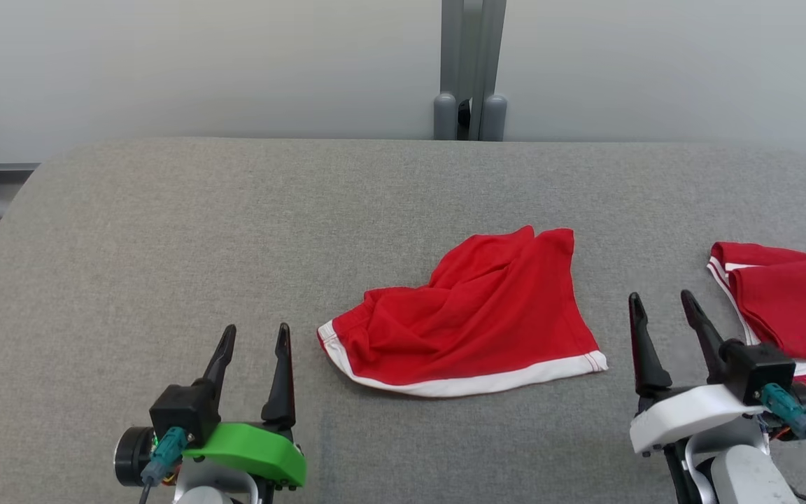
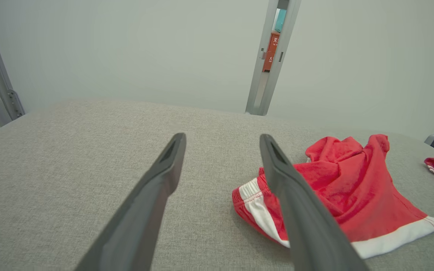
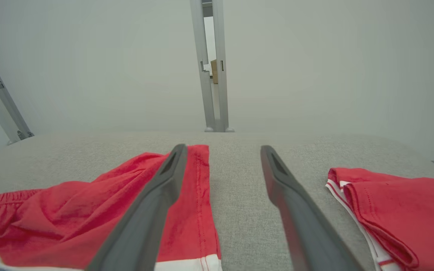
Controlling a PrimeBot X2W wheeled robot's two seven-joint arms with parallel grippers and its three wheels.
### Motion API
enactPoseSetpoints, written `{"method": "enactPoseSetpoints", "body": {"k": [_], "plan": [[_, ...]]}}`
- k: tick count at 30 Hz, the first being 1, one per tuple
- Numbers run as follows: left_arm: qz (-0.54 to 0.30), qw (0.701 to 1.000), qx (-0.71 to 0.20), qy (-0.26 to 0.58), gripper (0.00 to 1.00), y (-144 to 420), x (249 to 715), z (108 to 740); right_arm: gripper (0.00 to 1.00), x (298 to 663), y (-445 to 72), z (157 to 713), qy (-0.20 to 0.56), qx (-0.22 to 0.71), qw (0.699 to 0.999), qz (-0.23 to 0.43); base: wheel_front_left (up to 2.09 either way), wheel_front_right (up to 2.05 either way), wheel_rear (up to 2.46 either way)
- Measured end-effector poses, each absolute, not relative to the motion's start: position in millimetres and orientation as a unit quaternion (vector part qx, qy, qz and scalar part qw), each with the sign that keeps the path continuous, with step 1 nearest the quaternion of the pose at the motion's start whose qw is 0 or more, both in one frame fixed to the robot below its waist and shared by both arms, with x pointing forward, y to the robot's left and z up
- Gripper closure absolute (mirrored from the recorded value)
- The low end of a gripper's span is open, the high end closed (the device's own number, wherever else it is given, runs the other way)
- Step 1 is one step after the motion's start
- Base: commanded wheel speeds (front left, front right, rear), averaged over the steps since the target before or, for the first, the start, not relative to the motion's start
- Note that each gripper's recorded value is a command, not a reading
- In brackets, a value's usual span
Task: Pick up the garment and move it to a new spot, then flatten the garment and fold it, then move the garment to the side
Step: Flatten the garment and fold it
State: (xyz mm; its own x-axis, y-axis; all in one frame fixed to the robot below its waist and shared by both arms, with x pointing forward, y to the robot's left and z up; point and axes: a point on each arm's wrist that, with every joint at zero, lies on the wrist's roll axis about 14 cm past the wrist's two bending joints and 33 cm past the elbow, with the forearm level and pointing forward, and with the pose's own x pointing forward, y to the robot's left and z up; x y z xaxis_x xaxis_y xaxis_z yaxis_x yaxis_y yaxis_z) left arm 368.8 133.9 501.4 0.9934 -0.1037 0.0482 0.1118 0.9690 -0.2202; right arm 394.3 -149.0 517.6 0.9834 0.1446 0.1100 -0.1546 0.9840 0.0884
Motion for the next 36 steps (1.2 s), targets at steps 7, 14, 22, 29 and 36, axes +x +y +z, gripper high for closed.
{"method": "enactPoseSetpoints", "body": {"k": [7, 14, 22, 29, 36], "plan": [[-0.048, 0.992, -0.114, -0.016, 0.0, 137.3, 364.1, 499.2, 0.0, 383.5, -139.8, 512.0, -0.044, 0.077, 0.992, 0.086, 0.0, 0.0, 0.0], [-0.043, 0.993, -0.113, -0.012, 0.0, 140.1, 363.3, 496.5, 0.0, 380.8, -136.2, 506.8, -0.036, 0.079, 0.992, 0.091, 0.0, 0.0, 0.0], [-0.043, 0.993, -0.113, -0.007, 0.0, 139.9, 363.0, 492.9, 0.0, 381.9, -140.5, 504.0, -0.032, 0.072, 0.993, 0.085, 0.0, 0.0, 0.0], [-0.042, 0.993, -0.112, -0.001, 0.0, 140.4, 363.4, 488.3, 0.0, 378.8, -138.3, 468.0, 0.029, -0.024, 0.994, 0.102, 0.0, 0.0, 0.0], [-0.033, 0.993, -0.112, 0.012, 0.0, 145.5, 366.2, 479.6, 0.0, 388.8, -131.7, 424.2, 0.109, -0.074, 0.984, 0.122, 0.0, 0.0, 0.0]]}}
